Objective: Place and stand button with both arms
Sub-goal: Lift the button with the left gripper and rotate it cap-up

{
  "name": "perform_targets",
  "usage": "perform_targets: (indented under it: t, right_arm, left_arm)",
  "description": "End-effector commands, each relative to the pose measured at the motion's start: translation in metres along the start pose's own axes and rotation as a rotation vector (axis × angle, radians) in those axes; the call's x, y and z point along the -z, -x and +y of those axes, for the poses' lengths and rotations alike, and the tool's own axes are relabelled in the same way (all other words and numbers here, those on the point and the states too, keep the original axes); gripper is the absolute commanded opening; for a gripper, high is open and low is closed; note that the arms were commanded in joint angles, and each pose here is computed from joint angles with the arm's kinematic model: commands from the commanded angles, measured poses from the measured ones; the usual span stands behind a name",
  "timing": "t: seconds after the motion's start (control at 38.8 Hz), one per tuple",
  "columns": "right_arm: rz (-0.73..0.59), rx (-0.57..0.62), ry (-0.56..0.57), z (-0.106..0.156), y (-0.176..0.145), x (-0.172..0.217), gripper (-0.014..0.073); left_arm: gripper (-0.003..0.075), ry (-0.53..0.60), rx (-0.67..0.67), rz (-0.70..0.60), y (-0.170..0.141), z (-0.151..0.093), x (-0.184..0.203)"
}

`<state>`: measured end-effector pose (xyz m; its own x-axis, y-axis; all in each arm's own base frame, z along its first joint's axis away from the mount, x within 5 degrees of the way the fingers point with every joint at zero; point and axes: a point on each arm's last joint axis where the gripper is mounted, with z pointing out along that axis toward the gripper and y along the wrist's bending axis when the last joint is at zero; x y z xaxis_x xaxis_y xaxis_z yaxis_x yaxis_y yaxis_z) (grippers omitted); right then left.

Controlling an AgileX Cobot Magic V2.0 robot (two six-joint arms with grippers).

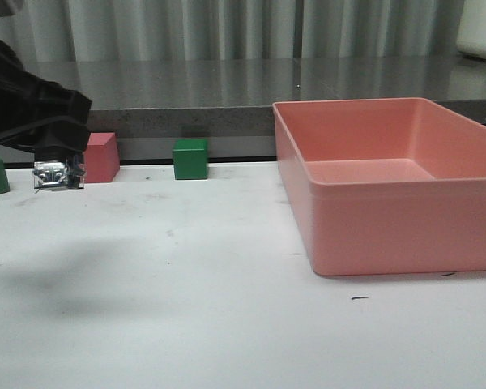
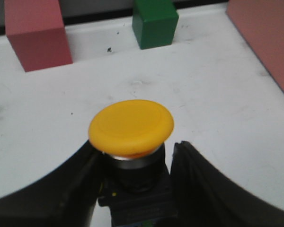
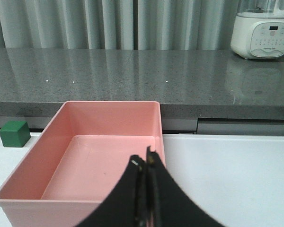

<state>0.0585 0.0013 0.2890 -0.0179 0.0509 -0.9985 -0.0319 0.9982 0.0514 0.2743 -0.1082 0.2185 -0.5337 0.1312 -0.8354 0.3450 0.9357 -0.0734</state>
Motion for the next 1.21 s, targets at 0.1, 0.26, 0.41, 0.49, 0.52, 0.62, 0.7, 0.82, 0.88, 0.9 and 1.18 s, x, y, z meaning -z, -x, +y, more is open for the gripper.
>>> perform_targets:
  t: [0.1,0.26,0.41,0.49,0.52,0.62,0.7,0.82,0.88,0.9,1.18]
  right_arm:
    - [-0.101,0.018,0.002,0.001,0.016,0.001,-0.0071]
    - [-0.101,0.018,0.002,0.001,0.016,0.001,-0.0071]
    - [-0.101,0.018,0.002,0.001,0.016,0.001,-0.0071]
    - [-0.101,0.018,0.002,0.001,0.016,0.001,-0.0071]
    - [-0.101,0.018,0.002,0.001,0.016,0.001,-0.0071]
    - [-0.101,0.018,0.002,0.001,0.016,0.001,-0.0071]
    - [-0.101,0.018,0.002,0.001,0.016,0.001,-0.0071]
    - [-0.101,0.018,0.002,0.001,0.016,0.001,-0.0071]
    - [-0.101,0.018,0.002,0.001,0.016,0.001,-0.0071]
    - [-0.101,0.018,0.002,0.001,0.016,0.001,-0.0071]
    - [-0.101,0.018,0.002,0.001,0.016,0.001,-0.0071]
  left_arm:
    - [0.0242,-0.11,-0.017,-0.37,-0.006,0.007,0.021]
    - [0.0243,-0.076,-0.147,-0.462,-0.028,0.016,0.021]
    - [0.0243,-0.046,-0.207,-0.49,-0.042,0.019,0.011]
    - [0.0243,-0.055,-0.194,-0.486,-0.05,0.02,0.004]
    - [0.0243,-0.06,-0.191,-0.487,-0.053,0.019,0.0]
    - [0.0242,-0.069,-0.171,-0.506,-0.06,0.02,-0.009]
    - [0.0243,-0.073,-0.156,-0.536,-0.065,0.021,-0.015]
    - [0.0243,-0.081,-0.14,-0.555,-0.075,0.022,-0.025]
    - [0.0243,-0.079,-0.145,-0.531,-0.081,0.023,-0.029]
    - [0.0243,-0.078,-0.15,-0.519,-0.083,0.023,-0.031]
    - [0.0243,-0.072,-0.171,-0.505,-0.087,0.023,-0.033]
